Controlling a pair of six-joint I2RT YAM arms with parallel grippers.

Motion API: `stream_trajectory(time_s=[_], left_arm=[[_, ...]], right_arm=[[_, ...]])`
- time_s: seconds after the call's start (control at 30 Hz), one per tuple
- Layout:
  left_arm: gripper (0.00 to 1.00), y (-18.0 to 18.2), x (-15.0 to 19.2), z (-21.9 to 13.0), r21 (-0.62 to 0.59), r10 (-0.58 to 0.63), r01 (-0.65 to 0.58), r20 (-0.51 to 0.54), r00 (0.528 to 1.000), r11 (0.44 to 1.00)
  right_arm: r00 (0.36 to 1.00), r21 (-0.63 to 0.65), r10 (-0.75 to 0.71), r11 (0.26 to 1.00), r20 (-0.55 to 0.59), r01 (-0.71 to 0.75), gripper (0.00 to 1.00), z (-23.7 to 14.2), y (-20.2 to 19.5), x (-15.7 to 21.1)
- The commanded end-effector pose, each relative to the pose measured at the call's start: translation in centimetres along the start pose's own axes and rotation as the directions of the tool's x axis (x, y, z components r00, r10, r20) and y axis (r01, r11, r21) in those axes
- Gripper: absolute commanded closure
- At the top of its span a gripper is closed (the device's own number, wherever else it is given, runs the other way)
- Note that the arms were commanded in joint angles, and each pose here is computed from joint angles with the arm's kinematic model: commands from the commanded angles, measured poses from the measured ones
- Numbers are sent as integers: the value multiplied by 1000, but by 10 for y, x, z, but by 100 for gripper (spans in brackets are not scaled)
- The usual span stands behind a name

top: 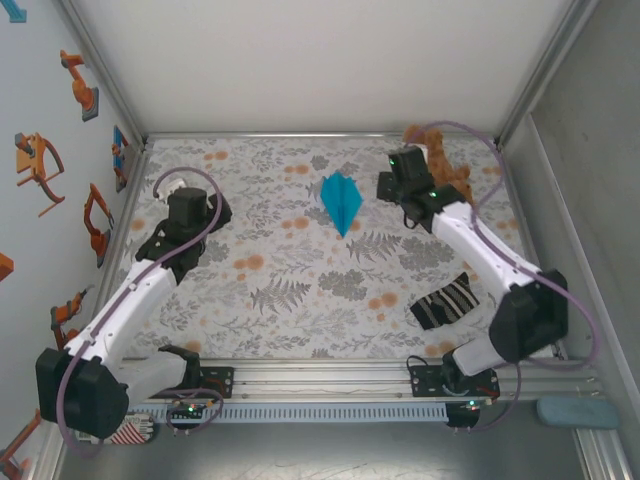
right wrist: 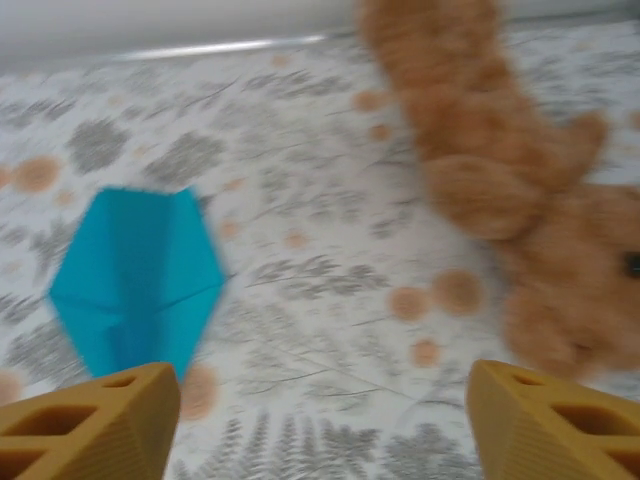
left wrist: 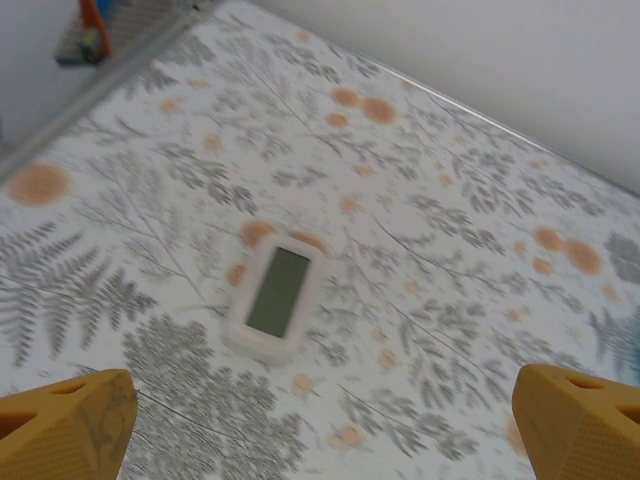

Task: Fold a paper plane with a square sheet of paper (pick it up from the middle)
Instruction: Reset both arms

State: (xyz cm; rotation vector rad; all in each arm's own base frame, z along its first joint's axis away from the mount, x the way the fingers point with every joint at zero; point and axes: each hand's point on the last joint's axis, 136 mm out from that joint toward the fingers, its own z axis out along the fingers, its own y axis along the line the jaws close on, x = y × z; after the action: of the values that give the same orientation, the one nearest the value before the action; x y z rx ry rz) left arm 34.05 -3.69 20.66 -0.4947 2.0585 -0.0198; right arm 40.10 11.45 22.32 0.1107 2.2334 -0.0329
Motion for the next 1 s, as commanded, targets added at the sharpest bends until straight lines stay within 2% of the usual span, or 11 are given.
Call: stream_trajectory(time_s=[0.0, 0.1, 0.27, 0.43, 0.57, 0.6, 0.7, 0.97], left_arm=[[4, 24, -10, 7, -97, 90, -78, 130, 987, 992], [4, 33, -7, 14, -117, 149, -130, 175, 973, 985], [4, 44, 4, 25, -138, 237, -208, 247, 940, 968], [4, 49, 20, 41, -66, 254, -245, 251, 934, 967], [4, 46, 27, 54, 11, 252, -264, 259, 932, 965], [4, 46, 30, 56, 12, 267, -278, 236, 934, 961], [4, 44, 31, 60, 45, 283, -303, 250, 926, 952], [4, 52, 47, 81, 146, 238, -280, 252, 938, 949]], right_arm=[[992, 224, -17, 975, 127, -11, 20, -6, -54, 2], [982, 319, 25, 944, 188, -85, 19, -7, -94, 19], [948, 366, 16, 920, 318, -138, 17, -5, -127, 39], [952, 439, -5, 888, 305, -136, 17, 4, -152, 63], [935, 422, -106, 905, 340, -51, 17, 11, -152, 70], [936, 419, -114, 907, 333, -38, 17, 13, -152, 73], [933, 358, -110, 933, 342, -22, 17, 24, -149, 85], [918, 219, -142, 974, 371, 62, 19, 47, -132, 89]])
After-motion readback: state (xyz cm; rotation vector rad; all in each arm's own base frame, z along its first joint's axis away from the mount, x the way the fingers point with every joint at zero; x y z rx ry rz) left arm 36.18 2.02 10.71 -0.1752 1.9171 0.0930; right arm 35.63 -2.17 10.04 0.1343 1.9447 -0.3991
